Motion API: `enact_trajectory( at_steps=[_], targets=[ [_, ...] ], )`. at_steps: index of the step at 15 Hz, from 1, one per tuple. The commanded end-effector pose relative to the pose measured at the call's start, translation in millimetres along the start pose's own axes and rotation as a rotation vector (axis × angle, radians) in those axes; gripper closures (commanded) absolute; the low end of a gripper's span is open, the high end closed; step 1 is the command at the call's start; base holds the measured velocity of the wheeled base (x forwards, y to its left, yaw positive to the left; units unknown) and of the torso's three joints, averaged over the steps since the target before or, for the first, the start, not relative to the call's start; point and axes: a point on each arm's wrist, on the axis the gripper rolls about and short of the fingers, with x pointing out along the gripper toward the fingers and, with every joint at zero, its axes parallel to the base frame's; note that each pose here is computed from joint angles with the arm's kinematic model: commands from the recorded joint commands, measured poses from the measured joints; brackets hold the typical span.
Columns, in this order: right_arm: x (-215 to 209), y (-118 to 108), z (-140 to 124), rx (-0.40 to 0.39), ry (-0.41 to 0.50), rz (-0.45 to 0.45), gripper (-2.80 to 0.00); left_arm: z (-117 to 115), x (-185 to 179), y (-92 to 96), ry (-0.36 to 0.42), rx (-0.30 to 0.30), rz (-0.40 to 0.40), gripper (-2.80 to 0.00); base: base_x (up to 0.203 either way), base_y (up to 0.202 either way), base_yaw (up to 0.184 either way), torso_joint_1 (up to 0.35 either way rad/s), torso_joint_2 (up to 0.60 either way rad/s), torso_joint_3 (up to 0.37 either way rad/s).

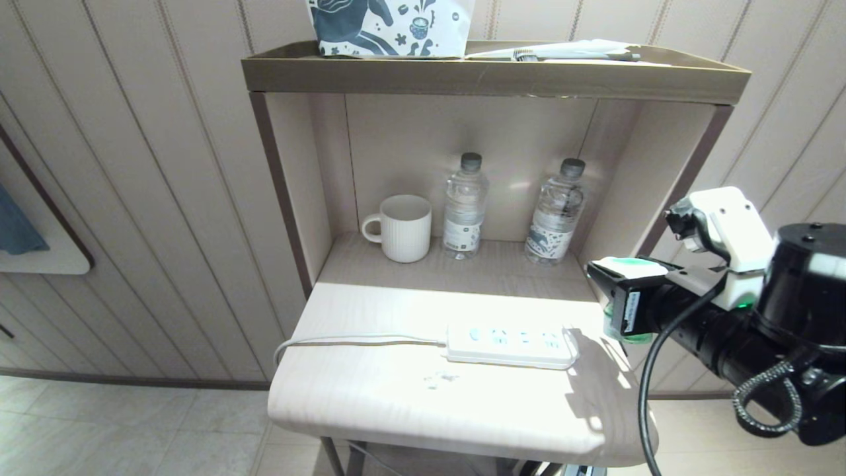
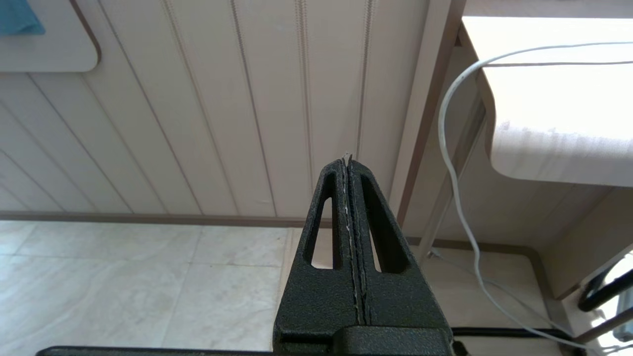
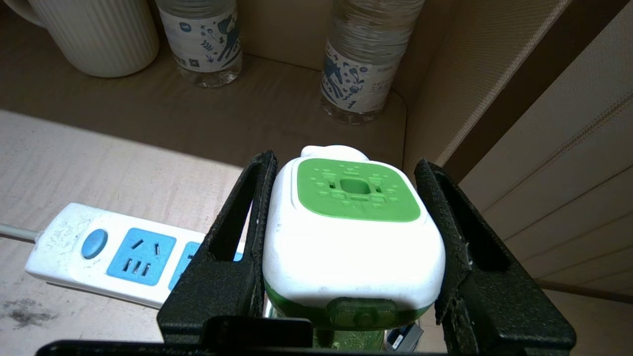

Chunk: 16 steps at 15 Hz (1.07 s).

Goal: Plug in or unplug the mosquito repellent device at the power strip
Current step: Place the mosquito repellent liquid on the table

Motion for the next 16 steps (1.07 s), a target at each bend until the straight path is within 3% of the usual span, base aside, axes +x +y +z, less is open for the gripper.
enact_trajectory(
  at_steps=[1,4,7,10,12,16],
  targets=[
    [-4,-2,1,0.005,-0.010,-0.003,0.00,0,0,0.0,0.000,-0.003,-0.002,0.00,0.000,0.000,0.000,0.000,0.00,0.000],
    [-2,-2,-3,0.003,0.001,-0.004,0.00,0,0,0.0,0.000,-0.002,-0.002,0.00,0.000,0.000,0.000,0.000,0.00,0.000],
    [9,2,-7,0.041,-0.056,-0.034,0.00,0,0,0.0,0.000,-0.002,-0.002,0.00,0.000,0.000,0.000,0.000,0.00,0.000],
    [30,14,-15,0.072,-0.158,-0.178,0.00,0,0,0.0,0.000,-0.002,-0.002,0.00,0.000,0.000,0.000,0.000,0.00,0.000],
    [38,20,-22,0.042,-0.230,-0.234,0.00,0,0,0.0,0.000,-0.002,-0.002,0.00,0.000,0.000,0.000,0.000,0.00,0.000],
    [51,28,-40,-0.032,-0.243,-0.264,0.00,0,0,0.0,0.000,-0.002,-0.002,0.00,0.000,0.000,0.000,0.000,0.00,0.000]
  ],
)
